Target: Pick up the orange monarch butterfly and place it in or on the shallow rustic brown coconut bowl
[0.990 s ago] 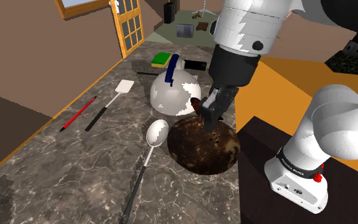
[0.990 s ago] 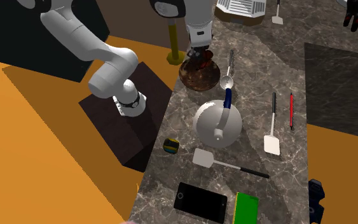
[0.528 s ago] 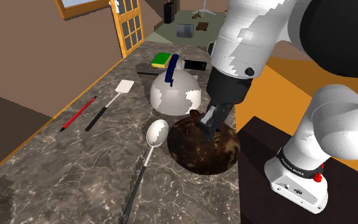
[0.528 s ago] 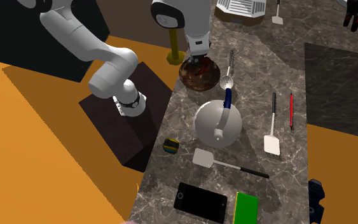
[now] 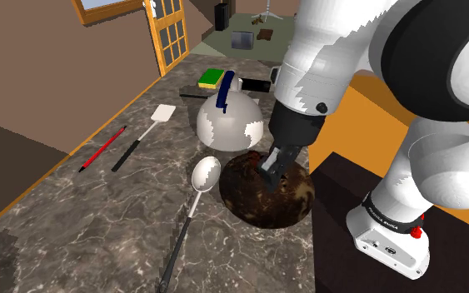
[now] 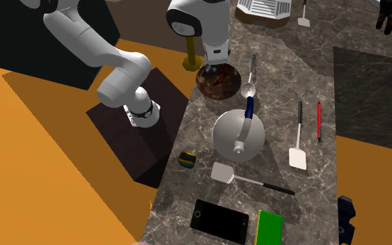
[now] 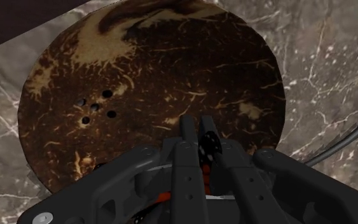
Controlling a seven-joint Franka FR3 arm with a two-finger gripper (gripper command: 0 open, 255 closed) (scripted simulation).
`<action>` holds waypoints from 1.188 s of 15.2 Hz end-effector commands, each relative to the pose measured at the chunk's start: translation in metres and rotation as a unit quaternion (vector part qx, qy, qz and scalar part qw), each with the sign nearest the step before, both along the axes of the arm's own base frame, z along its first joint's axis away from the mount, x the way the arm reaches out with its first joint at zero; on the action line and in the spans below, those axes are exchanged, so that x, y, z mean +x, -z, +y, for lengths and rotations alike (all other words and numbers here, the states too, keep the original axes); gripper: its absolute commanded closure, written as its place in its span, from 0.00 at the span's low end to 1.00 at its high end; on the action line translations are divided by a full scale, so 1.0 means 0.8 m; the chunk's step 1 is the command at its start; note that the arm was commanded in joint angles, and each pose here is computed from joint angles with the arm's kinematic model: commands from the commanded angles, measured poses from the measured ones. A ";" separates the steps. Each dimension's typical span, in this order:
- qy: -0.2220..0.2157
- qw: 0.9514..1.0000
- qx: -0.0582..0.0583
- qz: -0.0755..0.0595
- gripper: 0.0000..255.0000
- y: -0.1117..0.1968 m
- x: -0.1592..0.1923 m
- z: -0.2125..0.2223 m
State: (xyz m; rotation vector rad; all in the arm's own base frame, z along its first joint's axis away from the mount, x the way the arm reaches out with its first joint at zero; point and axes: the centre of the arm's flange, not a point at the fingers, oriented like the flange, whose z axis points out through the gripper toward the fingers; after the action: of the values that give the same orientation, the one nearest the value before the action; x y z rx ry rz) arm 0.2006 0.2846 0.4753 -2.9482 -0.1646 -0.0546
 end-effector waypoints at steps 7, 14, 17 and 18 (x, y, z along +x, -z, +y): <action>0.000 1.000 0.000 0.000 0.00 0.000 0.000 0.000; 0.000 1.000 0.000 0.000 0.00 -0.061 -0.002 -0.012; 0.000 1.000 0.000 0.000 0.00 -0.061 -0.002 -0.012; 0.000 1.000 0.000 0.000 0.00 -0.061 -0.002 -0.012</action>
State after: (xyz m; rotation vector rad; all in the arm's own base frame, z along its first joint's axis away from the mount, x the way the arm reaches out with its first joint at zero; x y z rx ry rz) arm 0.1994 0.2752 0.5241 -2.9481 -0.1646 -0.0548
